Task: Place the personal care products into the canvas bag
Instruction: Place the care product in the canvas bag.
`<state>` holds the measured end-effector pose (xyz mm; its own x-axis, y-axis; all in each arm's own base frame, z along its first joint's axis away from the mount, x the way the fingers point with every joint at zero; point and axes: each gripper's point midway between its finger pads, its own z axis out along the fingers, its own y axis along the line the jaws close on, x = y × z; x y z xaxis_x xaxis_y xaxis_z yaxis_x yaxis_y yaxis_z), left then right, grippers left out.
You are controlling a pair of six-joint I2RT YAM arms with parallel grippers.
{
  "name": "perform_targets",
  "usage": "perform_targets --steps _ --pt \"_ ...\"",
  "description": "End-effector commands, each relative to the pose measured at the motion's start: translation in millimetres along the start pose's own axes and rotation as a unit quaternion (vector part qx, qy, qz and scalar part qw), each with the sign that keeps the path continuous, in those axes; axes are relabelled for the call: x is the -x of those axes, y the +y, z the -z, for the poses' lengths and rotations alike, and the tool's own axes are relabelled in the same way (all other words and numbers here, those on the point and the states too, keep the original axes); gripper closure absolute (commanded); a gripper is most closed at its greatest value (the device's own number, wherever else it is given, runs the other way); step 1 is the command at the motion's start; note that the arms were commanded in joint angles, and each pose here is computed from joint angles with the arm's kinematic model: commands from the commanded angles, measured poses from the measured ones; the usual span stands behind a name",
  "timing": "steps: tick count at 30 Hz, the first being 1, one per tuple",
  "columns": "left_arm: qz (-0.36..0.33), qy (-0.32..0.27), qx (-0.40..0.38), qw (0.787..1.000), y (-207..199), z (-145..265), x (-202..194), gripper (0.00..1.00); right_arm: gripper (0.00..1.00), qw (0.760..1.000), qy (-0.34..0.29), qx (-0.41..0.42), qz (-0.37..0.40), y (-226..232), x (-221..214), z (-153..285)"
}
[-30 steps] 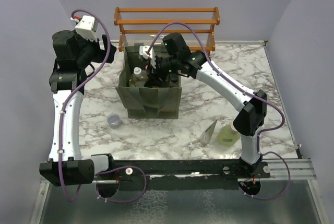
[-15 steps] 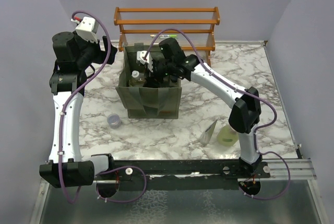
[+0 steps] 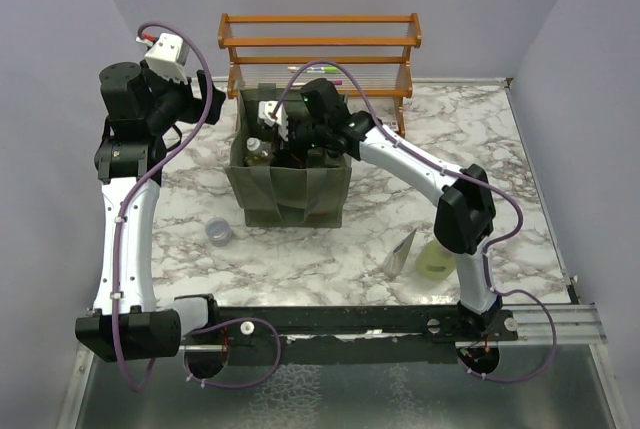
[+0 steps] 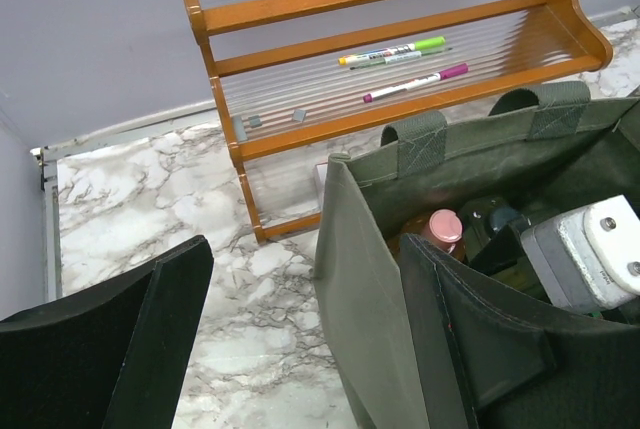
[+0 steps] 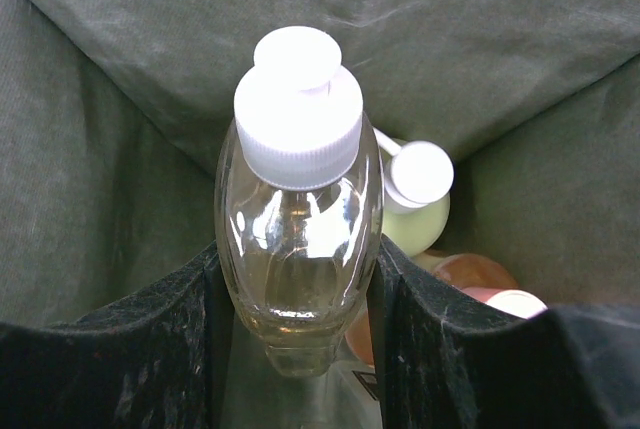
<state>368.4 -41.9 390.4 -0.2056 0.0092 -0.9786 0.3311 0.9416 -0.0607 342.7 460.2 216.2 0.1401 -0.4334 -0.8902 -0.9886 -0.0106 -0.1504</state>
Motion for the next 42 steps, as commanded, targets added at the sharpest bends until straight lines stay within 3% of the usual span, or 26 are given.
perform_targets --steps 1,15,23,34,42 --pt "-0.008 -0.022 -0.009 1.000 -5.3 7.8 11.2 0.22 0.98 0.996 -0.077 -0.018 0.051 -15.0 41.6 -6.4" --pt "-0.011 -0.022 -0.012 1.000 -6.3 8.5 11.6 0.23 0.98 0.993 -0.106 -0.001 0.046 -16.5 51.0 -17.1" --pt "-0.010 -0.020 -0.016 1.000 -7.8 8.6 10.8 0.22 0.97 0.998 -0.044 -0.003 0.039 -23.5 21.9 -25.1" --pt "-0.012 -0.020 -0.020 1.000 -9.1 9.3 10.3 0.22 0.95 0.999 -0.022 -0.004 0.045 -17.2 -6.3 -30.4" --pt "-0.014 -0.018 -0.021 1.000 -9.4 9.0 8.7 0.22 0.85 0.999 0.005 0.000 0.034 -16.7 -32.9 -41.3"
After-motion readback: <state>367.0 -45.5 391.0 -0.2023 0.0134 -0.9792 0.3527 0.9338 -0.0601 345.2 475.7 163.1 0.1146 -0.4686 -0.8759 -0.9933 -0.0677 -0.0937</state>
